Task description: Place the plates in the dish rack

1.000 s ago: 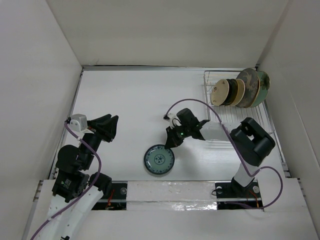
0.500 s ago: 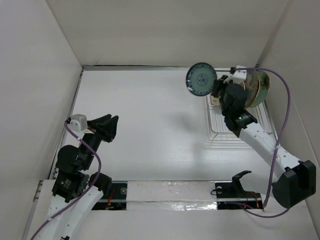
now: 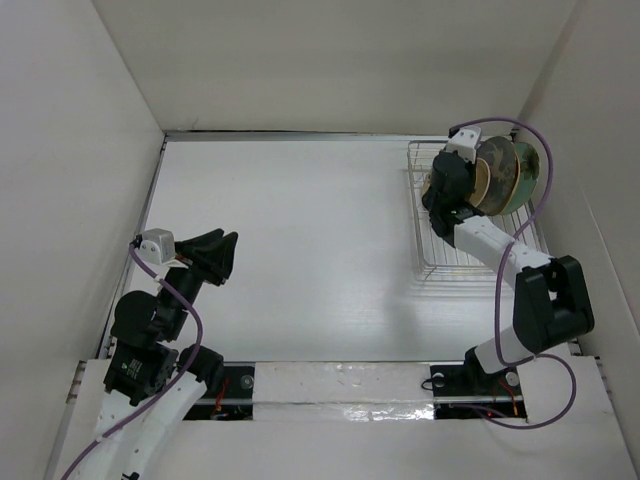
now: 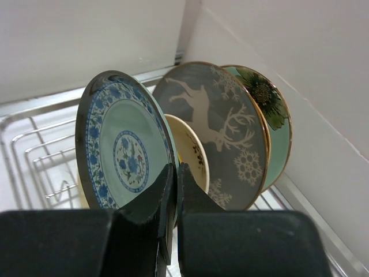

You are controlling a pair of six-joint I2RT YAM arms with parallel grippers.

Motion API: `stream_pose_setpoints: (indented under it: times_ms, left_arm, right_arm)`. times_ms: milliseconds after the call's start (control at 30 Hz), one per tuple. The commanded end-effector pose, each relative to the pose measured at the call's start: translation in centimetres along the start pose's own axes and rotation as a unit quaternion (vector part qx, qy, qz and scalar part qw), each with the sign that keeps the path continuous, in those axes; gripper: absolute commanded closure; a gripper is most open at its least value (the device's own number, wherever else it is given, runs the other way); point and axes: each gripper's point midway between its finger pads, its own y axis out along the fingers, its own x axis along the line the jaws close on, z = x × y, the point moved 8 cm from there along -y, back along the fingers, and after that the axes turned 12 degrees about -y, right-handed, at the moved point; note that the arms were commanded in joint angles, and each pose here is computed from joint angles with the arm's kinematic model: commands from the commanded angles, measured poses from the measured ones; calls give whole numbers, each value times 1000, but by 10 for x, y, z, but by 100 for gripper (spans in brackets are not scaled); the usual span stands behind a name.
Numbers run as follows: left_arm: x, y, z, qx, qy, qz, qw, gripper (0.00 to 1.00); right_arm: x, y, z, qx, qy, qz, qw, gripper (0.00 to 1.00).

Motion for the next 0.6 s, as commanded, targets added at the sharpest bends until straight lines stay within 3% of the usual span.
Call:
stream_pose_setpoints:
  times_ms: [0,567]
  left_arm:
    - [-6,4,-2,-3,-1,24,1000,66]
    - [-6,3,-3,-6,-2,23,1000,66]
  right_arm:
    - [-18,8,-24,-25,47,66,996,100]
    - [63,3,36,24,-32,1,999,100]
